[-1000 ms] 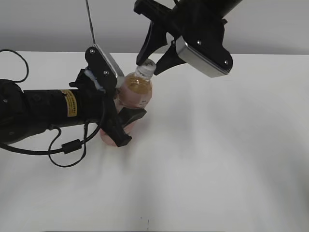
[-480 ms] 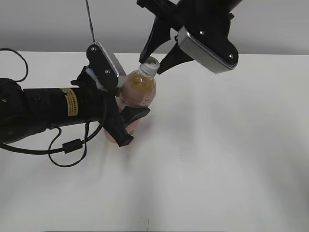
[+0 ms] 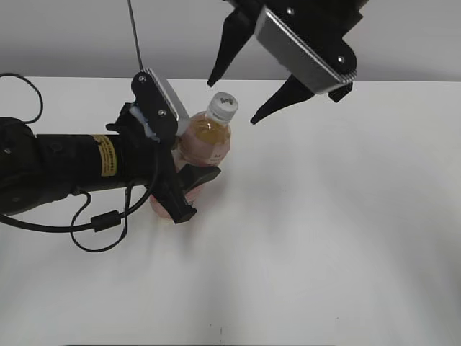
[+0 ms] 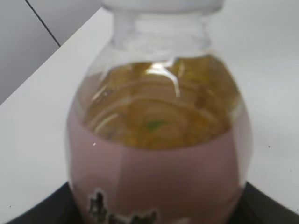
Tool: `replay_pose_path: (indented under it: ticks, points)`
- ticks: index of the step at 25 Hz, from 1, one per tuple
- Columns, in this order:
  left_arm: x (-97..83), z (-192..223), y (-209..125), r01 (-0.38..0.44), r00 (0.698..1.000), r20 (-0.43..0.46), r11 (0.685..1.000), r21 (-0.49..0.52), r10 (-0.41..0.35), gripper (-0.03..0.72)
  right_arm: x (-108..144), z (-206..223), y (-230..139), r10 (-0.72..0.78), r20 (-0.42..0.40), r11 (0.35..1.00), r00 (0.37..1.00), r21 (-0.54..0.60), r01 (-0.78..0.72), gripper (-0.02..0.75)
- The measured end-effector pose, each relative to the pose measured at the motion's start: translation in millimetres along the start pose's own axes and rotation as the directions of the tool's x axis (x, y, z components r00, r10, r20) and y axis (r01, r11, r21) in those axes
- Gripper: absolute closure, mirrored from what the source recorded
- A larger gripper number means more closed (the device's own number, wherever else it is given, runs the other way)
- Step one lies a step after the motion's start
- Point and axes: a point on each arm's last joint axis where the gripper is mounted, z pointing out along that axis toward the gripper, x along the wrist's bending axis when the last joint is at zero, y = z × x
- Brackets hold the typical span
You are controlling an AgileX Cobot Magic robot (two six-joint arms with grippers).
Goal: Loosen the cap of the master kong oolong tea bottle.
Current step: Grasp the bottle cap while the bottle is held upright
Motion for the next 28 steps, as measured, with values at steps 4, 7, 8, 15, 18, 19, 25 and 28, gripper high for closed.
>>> replay_pose_path:
  ticks: [4,7,8,15,18,19,25,28]
  points:
    - [0.0,0,0,-0.001,1.000,0.000,1.000,-0.001,0.001,0.286,-3,-9,3,0.294,0.026,0.956,0.955,0.017,-0.294,0.234]
    - [0.0,0,0,-0.001,1.000,0.000,1.000,-0.002,0.001,0.286,-11,-18,1,0.620,0.134,0.777,0.773,0.030,-0.629,0.234]
    - [0.0,0,0,-0.001,1.000,0.000,1.000,-0.002,0.001,0.286,-13,-21,-1,0.719,0.176,0.682,0.673,0.012,-0.731,0.234]
    - [1.5,0,1,0.027,0.999,-0.016,1.000,-0.011,-0.027,0.286,-19,-25,0,0.914,0.073,-0.378,-0.400,-0.209,-0.902,0.234]
    - [2.1,0,4,0.037,0.999,-0.021,0.998,-0.044,-0.038,0.286,-14,-24,3,0.692,0.008,-0.711,-0.721,-0.163,-0.684,0.234]
    - [2.1,0,5,0.037,0.999,-0.022,0.998,-0.053,-0.038,0.286,-12,-23,4,0.602,-0.007,-0.790,-0.798,-0.146,-0.595,0.234]
    - [2.2,0,7,0.038,0.999,-0.022,0.996,-0.075,-0.040,0.286,-8,-23,4,0.224,-0.024,-0.969,-0.974,-0.112,-0.220,0.234]
    - [2.2,0,7,0.038,0.999,-0.022,0.996,-0.079,-0.040,0.286,-6,-15,1,0.131,-0.028,-0.987,-0.991,-0.093,-0.128,0.234]
